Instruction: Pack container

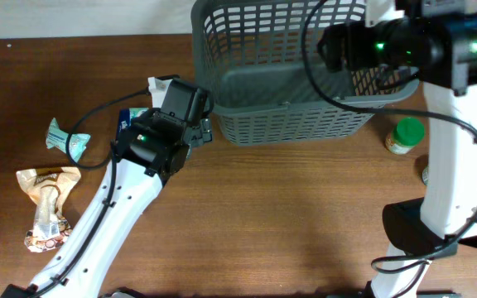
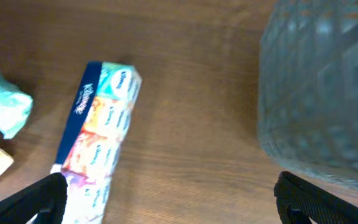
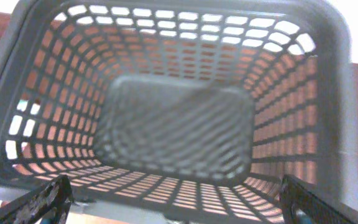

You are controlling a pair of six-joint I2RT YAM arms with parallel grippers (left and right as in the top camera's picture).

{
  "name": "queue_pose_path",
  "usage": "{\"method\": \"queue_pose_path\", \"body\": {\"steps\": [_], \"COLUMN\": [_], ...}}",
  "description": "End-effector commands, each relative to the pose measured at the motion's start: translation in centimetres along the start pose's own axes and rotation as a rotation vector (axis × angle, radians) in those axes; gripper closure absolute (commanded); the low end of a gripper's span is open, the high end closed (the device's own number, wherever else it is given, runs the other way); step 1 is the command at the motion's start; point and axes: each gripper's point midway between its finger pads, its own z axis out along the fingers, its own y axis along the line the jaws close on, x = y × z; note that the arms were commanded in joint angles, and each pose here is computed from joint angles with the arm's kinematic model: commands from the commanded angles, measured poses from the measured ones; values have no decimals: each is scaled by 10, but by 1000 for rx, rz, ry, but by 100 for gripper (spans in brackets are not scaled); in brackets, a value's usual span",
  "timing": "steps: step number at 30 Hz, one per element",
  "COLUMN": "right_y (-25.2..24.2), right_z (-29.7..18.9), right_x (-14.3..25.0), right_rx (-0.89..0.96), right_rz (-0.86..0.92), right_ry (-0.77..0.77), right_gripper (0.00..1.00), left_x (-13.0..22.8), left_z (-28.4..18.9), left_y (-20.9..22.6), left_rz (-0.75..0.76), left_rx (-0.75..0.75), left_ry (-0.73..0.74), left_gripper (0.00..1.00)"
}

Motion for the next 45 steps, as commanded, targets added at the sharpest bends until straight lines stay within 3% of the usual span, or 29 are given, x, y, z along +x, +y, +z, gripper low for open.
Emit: {"method": "queue_pose_path", "body": {"steps": [1,9,14,15,18,19,23,24,25,26,27,28,29,36,45], "right_y": [-37,-99,-151,-162,-195,-205,-240,-248,-255,-259,-262,-264,-264,-269,-257], "right_z": [-31,-55,-69,-73,-85,-88,-91,-87,-83,-76,-69,-60,-50,6,49], "right_x": [-5,4,16,19,31,34,47,50,53,56,58,60,61,64,59], "right_rx": [104,156,253,273,344,363,417,424,428,423,415,402,382,332,212], "right_rz": [70,211,314,336,401,421,520,539,565,579,586,592,593,576,523], "right_ry": [-70,-92,-100,-102,-106,-108,-105,-96,-86,-73,-55,-37,-18,75,114], "right_gripper": [1,1,8,20,81,96,96,96,96,96,96,96,96,96,96], "left_x": [-12,-27,-29,-28,-25,-24,-23,-23,-22,-22,-21,-21,-19,3,10], "left_z": [-13,-42,-63,-66,-77,-80,-94,-98,-101,-104,-107,-110,-112,-120,-116], "left_y": [22,52,66,68,73,75,81,81,80,79,78,75,71,42,51], "left_rz": [-23,-105,-131,-133,-137,-139,-150,-153,-155,-157,-160,-161,-161,-129,-122], "left_rx": [-39,-41,-36,-35,-32,-30,-16,-5,10,27,44,68,94,281,232], "left_ry": [-34,-110,-145,-148,-156,-160,-182,-187,-191,-193,-196,-195,-191,-81,-61], "left_gripper": [1,0,0,0,0,0,0,8,25,54,74,92,98,98,98]}}
